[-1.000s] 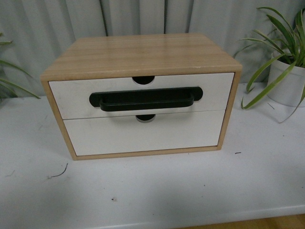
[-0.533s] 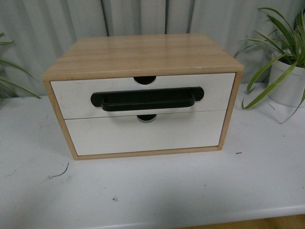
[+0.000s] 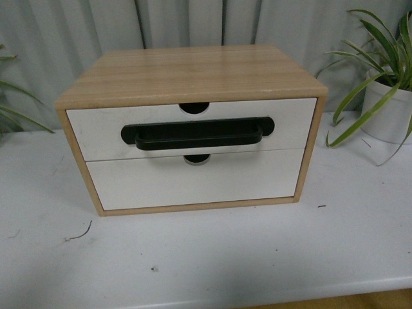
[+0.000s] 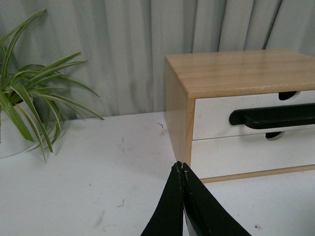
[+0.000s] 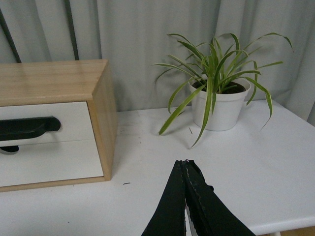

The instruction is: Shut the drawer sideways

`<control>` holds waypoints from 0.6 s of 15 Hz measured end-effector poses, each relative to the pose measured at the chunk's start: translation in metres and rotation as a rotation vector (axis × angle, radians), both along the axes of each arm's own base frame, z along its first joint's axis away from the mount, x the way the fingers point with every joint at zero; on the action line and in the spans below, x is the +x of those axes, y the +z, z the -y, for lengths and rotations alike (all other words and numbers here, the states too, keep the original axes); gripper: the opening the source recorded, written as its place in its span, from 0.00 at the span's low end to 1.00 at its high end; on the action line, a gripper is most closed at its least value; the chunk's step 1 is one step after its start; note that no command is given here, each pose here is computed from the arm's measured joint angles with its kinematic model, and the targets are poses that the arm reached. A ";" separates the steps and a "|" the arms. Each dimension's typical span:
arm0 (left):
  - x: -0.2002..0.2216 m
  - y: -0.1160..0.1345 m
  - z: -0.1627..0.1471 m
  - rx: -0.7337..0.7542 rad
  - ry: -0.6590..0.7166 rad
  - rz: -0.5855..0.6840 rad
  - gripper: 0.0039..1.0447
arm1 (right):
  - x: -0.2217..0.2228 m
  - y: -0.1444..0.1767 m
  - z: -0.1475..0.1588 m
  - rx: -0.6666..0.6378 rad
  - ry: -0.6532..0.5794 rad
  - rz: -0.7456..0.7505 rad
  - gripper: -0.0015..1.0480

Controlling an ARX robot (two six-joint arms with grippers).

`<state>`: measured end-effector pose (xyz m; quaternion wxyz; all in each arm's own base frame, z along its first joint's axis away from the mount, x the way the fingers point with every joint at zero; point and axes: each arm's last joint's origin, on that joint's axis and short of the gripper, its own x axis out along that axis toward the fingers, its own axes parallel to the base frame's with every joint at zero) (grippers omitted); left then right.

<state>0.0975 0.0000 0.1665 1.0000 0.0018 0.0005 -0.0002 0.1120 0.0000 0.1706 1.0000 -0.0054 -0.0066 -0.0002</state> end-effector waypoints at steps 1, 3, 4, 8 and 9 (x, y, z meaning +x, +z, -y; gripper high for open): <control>0.000 0.000 0.000 0.000 0.000 0.000 0.01 | -0.001 0.000 0.000 0.000 0.000 0.001 0.02; 0.000 0.000 0.000 0.000 0.001 0.000 0.01 | -0.014 -0.004 0.000 0.000 0.000 -0.014 0.02; 0.000 0.000 0.000 0.000 0.001 0.001 0.01 | -0.015 -0.004 0.000 0.001 0.000 -0.014 0.02; 0.000 0.000 0.000 -0.002 0.000 0.000 0.17 | -0.015 -0.004 0.000 0.000 0.000 -0.009 0.18; 0.000 0.000 0.000 -0.002 0.000 0.000 0.24 | -0.015 -0.004 0.000 0.000 0.000 -0.009 0.25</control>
